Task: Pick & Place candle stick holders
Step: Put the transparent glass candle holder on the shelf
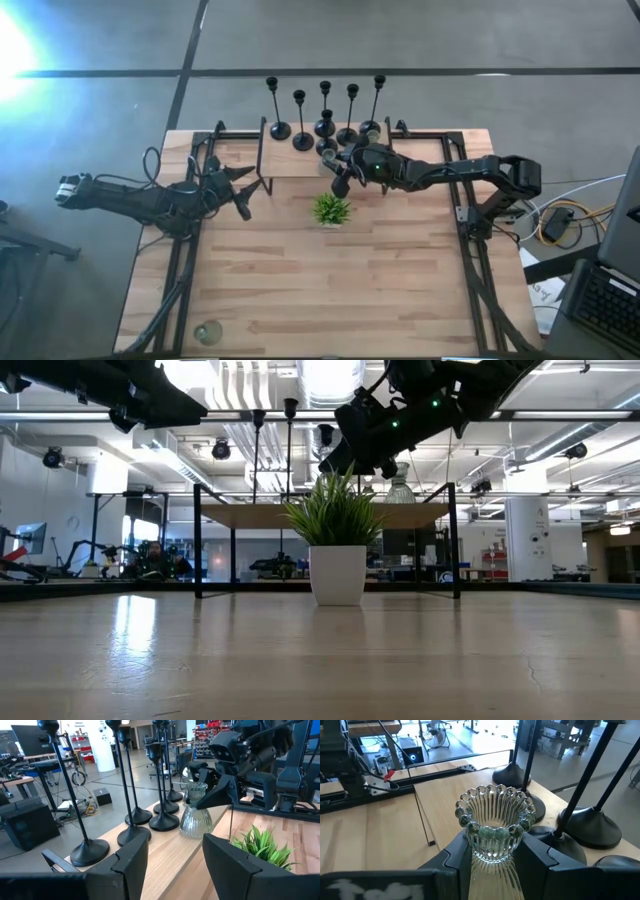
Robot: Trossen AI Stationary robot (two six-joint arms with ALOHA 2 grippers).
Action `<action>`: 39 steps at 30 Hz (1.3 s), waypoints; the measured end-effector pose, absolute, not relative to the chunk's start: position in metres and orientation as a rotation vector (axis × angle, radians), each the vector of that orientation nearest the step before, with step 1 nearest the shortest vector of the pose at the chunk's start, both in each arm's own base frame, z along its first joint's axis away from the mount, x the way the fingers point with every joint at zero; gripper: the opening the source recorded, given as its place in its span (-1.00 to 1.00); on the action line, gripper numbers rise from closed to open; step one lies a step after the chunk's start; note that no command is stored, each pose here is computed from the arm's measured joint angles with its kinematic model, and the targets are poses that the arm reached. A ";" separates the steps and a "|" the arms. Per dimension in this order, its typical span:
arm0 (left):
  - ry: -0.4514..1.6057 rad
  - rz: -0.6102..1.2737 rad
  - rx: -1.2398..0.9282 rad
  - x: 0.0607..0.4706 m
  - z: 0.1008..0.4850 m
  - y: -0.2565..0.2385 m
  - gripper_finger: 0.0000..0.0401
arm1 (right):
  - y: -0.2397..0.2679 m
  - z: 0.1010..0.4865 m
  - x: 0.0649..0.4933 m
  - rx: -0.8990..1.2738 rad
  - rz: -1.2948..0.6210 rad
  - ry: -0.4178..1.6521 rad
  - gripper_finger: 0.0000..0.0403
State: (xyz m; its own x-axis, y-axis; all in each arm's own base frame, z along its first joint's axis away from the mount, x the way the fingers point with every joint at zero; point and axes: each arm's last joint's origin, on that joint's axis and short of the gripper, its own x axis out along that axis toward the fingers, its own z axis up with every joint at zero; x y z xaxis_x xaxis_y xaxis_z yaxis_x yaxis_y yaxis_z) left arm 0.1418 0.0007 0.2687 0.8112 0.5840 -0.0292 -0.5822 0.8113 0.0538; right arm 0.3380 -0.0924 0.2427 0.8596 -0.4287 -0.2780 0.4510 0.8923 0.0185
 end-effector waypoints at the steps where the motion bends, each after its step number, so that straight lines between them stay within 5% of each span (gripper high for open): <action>1: 0.045 0.622 0.043 0.142 0.269 0.001 -0.04 | -0.092 0.243 0.338 0.084 -0.462 0.272 -0.46; 39: 0.046 0.623 0.043 0.142 0.269 0.001 -0.04 | -0.092 0.240 0.340 0.075 -0.441 0.273 -0.44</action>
